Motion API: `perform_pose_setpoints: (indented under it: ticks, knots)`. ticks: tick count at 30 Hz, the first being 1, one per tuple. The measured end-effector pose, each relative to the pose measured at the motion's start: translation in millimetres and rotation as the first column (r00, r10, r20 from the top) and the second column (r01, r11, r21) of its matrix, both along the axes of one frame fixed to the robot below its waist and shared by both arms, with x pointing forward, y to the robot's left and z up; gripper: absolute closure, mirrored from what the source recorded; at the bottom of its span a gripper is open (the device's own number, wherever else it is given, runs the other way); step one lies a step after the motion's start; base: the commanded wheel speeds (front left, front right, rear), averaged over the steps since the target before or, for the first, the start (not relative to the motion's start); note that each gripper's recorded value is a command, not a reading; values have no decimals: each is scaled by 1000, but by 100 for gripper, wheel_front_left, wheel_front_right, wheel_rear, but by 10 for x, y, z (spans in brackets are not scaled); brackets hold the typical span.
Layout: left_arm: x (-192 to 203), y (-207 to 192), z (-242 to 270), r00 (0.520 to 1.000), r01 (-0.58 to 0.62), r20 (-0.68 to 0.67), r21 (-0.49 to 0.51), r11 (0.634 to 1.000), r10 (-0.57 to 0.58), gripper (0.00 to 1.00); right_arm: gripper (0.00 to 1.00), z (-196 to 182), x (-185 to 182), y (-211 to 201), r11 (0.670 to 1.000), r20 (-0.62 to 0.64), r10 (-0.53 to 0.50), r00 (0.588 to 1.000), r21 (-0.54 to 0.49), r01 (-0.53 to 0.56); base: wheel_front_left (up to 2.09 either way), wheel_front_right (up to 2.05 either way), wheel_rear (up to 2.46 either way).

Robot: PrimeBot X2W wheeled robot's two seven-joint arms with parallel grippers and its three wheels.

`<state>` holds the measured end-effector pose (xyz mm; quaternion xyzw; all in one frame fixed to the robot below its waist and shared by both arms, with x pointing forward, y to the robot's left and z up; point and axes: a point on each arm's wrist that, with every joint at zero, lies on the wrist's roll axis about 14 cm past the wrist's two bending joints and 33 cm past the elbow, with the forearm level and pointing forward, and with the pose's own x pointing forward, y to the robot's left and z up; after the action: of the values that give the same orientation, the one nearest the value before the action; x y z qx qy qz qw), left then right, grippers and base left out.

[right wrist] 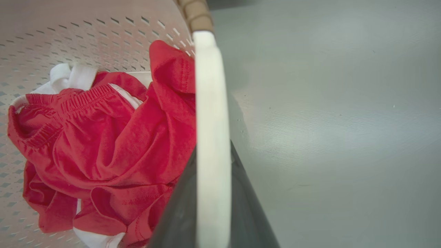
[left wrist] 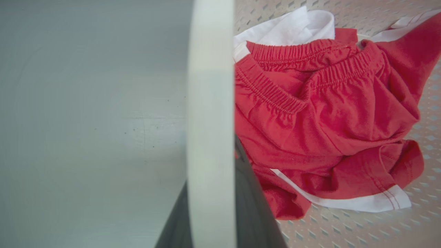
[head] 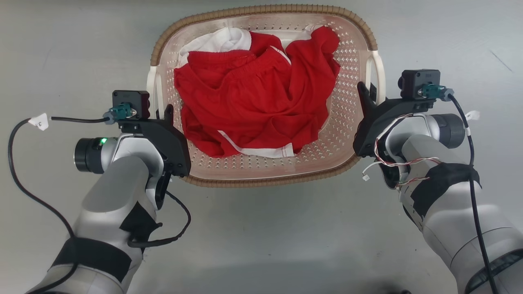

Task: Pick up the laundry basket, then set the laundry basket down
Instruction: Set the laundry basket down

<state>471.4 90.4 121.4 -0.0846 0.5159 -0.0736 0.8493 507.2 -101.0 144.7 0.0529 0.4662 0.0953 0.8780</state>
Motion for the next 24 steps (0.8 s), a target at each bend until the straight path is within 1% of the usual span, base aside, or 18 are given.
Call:
perform_pose_setpoints:
  ticks: [4, 5, 6, 7, 8, 9, 10, 12, 14, 15, 17, 24]
  knots:
    - [43, 3, -37, 1000, -5, 17, 0, 1000, 5, 100, 100, -48, 33, 0, 1000, 19, -6, 1000, 3, 5, 0, 0, 0]
    - [53, 0, -36, 1000, -5, 20, -1, 1000, 5, 100, 77, -53, 32, 0, 1000, 19, -6, 1000, 3, 6, 0, 0, 0]
    - [61, 0, -35, 1000, -6, 23, -2, 1000, 6, 100, 8, -57, 35, -2, 1000, 19, -7, 1000, 2, 7, 0, 0, 0]
    - [66, -3, -35, 1000, -6, 25, -3, 1000, 7, 100, 0, -66, 31, -10, 1000, 17, -6, 1000, -1, 6, 0, 0, 0]
    - [72, 0, -34, 1000, -7, 27, -2, 1000, 7, 100, 0, -79, 22, -40, 1000, 15, -9, 1000, -12, 10, 0, 0, 0]
    - [79, 4, -31, 999, -9, 33, -2, 1000, 9, 74, 0, -88, 21, -83, 1000, 17, -14, 1000, -24, 14, 0, 0, 0]
    - [72, 20, -36, 999, -10, 33, 2, 1000, 10, 58, 0, -94, 24, -116, 999, 16, -16, 1000, -31, 16, 0, 0, 0]
    - [43, 49, -51, 1000, -12, 25, 11, 1000, 11, 47, 0, -103, 21, -141, 999, 14, -16, 1000, -37, 17, 0, 0, 0]
    - [28, 75, -55, 1000, -13, 22, 17, 1000, 12, 10, 0, -100, 22, -135, 999, 15, -16, 1000, -37, 17, 0, 0, 0]
    - [13, 93, -57, 1000, -13, 19, 22, 1000, 13, 8, 0, -96, 22, -134, 999, 15, -15, 1000, -37, 16, 0, 0, 0]
    - [10, 119, -42, 1000, -14, 19, 28, 1000, 13, 0, 0, -77, 30, -140, 999, 18, -16, 1000, -39, 16, 0, 0, 0]
    - [59, 131, 68, 999, -16, 45, 28, 999, 15, 0, 0, 36, 88, -133, 999, 45, -15, 999, -39, 17, 0, 0, 0]
